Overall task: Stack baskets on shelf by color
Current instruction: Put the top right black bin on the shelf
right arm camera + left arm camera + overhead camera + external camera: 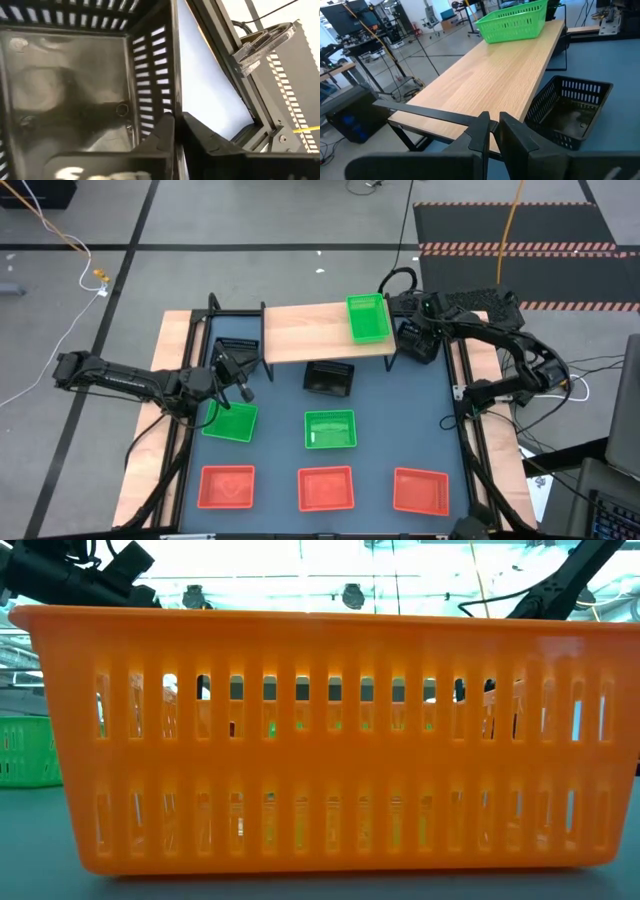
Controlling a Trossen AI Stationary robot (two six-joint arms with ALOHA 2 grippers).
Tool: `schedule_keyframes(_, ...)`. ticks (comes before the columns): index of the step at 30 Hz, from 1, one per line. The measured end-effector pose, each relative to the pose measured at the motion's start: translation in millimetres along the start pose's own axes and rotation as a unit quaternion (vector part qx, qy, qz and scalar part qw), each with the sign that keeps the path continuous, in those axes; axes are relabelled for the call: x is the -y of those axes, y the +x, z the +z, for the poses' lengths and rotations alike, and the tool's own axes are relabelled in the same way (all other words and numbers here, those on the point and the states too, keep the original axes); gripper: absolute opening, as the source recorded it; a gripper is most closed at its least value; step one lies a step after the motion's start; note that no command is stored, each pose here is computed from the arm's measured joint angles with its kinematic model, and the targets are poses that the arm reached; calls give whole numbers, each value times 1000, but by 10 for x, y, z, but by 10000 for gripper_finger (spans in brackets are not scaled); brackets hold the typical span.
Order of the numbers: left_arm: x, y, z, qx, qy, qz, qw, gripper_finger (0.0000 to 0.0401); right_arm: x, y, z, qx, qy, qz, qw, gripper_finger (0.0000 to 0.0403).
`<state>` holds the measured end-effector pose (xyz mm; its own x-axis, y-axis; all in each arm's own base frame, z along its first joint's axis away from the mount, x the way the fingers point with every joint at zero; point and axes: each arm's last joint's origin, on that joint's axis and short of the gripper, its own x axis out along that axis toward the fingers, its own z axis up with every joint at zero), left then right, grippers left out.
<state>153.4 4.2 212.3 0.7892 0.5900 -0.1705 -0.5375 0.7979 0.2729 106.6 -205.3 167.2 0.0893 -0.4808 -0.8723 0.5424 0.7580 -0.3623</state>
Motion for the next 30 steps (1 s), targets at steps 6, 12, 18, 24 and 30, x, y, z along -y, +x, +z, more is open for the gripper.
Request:
schedule_keyframes(6, 0, 0, 0, 0, -4, 0, 1000, 47, 41, -107, -16, -3, 61, -47, 997, 5)
schedule_keyframes(12, 0, 0, 0, 0, -12, 0, 1000, 47, 43, -320, -26, 42, 102, -39, 993, 4)
schedule_keyframes(18, 1, 0, -4, -2, -14, 0, 1000, 47, 51, -440, 8, 90, 135, -38, 986, 3)
schedule_keyframes(24, 1, 0, -9, -4, -18, 0, 1000, 47, 58, -471, 80, 118, 173, -66, 976, 2)
schedule_keyframes(30, 1, 0, -8, -4, -18, 0, 1000, 47, 70, -567, 122, 149, 193, -100, 965, 1)
